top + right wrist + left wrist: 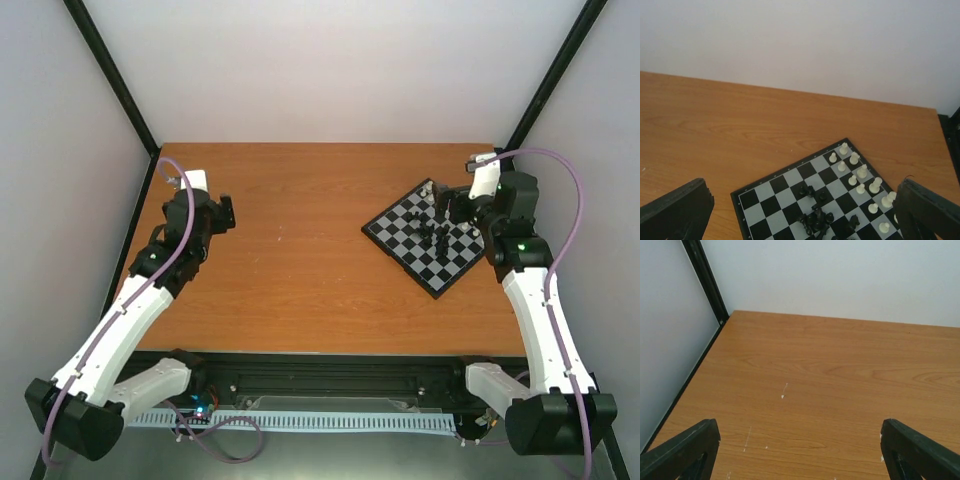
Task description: Set up the chess pieces on the board
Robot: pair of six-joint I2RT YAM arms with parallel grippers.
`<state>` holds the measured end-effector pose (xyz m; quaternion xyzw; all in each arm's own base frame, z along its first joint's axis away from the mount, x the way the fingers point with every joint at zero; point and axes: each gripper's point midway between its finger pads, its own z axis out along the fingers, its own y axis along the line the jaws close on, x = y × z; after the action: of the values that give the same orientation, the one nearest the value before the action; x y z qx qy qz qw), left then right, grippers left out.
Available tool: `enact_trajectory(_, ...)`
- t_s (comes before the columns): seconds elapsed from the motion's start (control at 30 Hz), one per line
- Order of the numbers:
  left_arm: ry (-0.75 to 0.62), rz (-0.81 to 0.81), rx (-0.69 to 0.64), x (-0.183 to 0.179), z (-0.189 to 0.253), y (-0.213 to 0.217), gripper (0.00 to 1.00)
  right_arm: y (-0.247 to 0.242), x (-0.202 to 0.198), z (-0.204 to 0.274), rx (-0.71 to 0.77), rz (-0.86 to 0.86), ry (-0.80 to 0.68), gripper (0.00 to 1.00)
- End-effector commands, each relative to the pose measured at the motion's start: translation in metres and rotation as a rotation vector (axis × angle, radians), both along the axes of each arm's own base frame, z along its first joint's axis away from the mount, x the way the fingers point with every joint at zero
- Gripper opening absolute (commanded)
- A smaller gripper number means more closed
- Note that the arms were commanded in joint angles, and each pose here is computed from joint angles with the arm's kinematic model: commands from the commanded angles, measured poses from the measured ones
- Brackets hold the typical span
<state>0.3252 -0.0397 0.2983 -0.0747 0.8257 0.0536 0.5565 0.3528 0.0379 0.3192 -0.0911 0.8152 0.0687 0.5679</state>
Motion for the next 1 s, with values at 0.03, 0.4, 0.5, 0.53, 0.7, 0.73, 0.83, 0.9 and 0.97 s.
enact_trajectory(0.03,0.045,-0.042,-0.125,0.019,-0.017,-0.005,0.86,0.005,0.009,-0.024,-0.012,0.049,0.059,1.00)
enact_trajectory(0.4,0.166,-0.209,-0.315,0.040,-0.048,-0.041,0.60,-0.025,0.060,-0.057,-0.056,0.030,0.171,0.86)
enact_trajectory(0.5,0.204,-0.283,-0.334,0.037,-0.053,-0.066,0.58,-0.046,0.082,-0.067,-0.057,0.022,0.227,0.68)
enact_trajectory(0.53,0.217,-0.310,-0.341,0.036,-0.055,-0.076,0.58,-0.055,0.090,-0.071,-0.050,0.012,0.248,0.62)
enact_trajectory(0.7,0.290,-0.439,-0.352,0.026,-0.062,-0.125,0.54,-0.113,0.132,-0.097,-0.012,-0.038,0.340,0.33)
enact_trajectory(0.73,0.306,-0.467,-0.352,0.024,-0.063,-0.136,0.52,-0.125,0.140,-0.104,-0.009,-0.050,0.362,0.27)
enact_trajectory(0.83,0.343,-0.528,-0.356,0.016,-0.067,-0.163,0.45,-0.162,0.158,-0.132,-0.009,-0.093,0.429,0.10)
enact_trajectory(0.9,0.369,-0.561,-0.362,0.012,-0.073,-0.180,0.36,-0.184,0.166,-0.152,-0.004,-0.121,0.478,0.06)
enact_trajectory(0.97,0.404,-0.594,-0.359,0.008,-0.082,-0.199,0.24,-0.202,0.173,-0.174,-0.014,-0.146,0.530,0.04)
